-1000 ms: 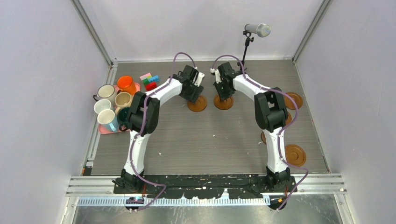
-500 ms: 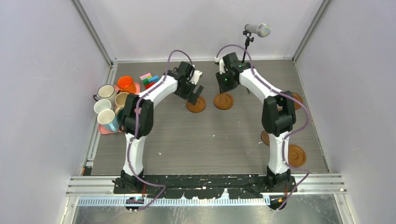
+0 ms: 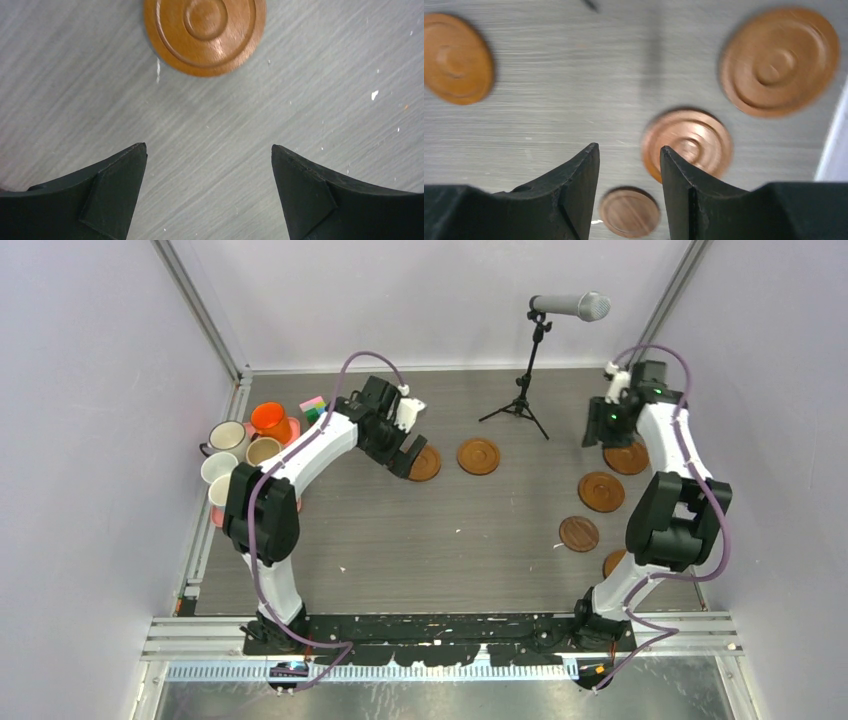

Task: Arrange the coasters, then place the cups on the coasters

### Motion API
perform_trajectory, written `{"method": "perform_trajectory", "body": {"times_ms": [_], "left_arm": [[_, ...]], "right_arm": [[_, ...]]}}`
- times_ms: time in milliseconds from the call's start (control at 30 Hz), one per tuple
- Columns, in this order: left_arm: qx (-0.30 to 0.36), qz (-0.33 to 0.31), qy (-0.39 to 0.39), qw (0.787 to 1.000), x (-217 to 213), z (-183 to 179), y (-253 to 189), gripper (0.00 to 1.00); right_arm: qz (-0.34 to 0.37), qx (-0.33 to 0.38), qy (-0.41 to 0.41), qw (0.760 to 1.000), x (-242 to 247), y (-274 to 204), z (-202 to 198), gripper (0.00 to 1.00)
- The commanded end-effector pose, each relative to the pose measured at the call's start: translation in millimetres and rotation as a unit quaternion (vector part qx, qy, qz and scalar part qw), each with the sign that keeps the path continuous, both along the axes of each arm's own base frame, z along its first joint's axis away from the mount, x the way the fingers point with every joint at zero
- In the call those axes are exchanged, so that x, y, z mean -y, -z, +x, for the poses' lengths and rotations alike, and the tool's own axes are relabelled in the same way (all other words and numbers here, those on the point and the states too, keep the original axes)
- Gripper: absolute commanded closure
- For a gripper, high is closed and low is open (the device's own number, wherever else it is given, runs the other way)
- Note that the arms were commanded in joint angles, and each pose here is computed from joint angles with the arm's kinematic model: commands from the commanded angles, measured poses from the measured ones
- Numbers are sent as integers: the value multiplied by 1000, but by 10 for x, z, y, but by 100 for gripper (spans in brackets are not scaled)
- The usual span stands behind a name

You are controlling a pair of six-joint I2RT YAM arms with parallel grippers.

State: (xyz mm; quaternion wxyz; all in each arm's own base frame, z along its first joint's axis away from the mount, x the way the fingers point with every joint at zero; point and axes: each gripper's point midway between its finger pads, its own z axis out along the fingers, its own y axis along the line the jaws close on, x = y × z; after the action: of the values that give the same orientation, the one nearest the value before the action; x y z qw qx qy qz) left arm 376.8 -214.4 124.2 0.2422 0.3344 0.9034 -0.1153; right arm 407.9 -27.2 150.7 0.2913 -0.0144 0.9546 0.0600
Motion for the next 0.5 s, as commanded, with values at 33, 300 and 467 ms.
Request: {"method": "perform_trajectory", "body": {"times_ms": [33, 300, 467], "left_arm": [[-6, -16, 22, 1000, -31, -194, -107, 3], [-16, -16, 21, 1000, -23, -205, -54, 3], [-14, -12, 20, 1000, -42, -206, -81, 2]], "right_arm": [[16, -23, 10, 1000, 531, 90, -168, 47], [-4, -25, 30, 999, 821, 236, -70, 45], [-16, -30, 89, 995, 1351, 345, 134, 44]]}}
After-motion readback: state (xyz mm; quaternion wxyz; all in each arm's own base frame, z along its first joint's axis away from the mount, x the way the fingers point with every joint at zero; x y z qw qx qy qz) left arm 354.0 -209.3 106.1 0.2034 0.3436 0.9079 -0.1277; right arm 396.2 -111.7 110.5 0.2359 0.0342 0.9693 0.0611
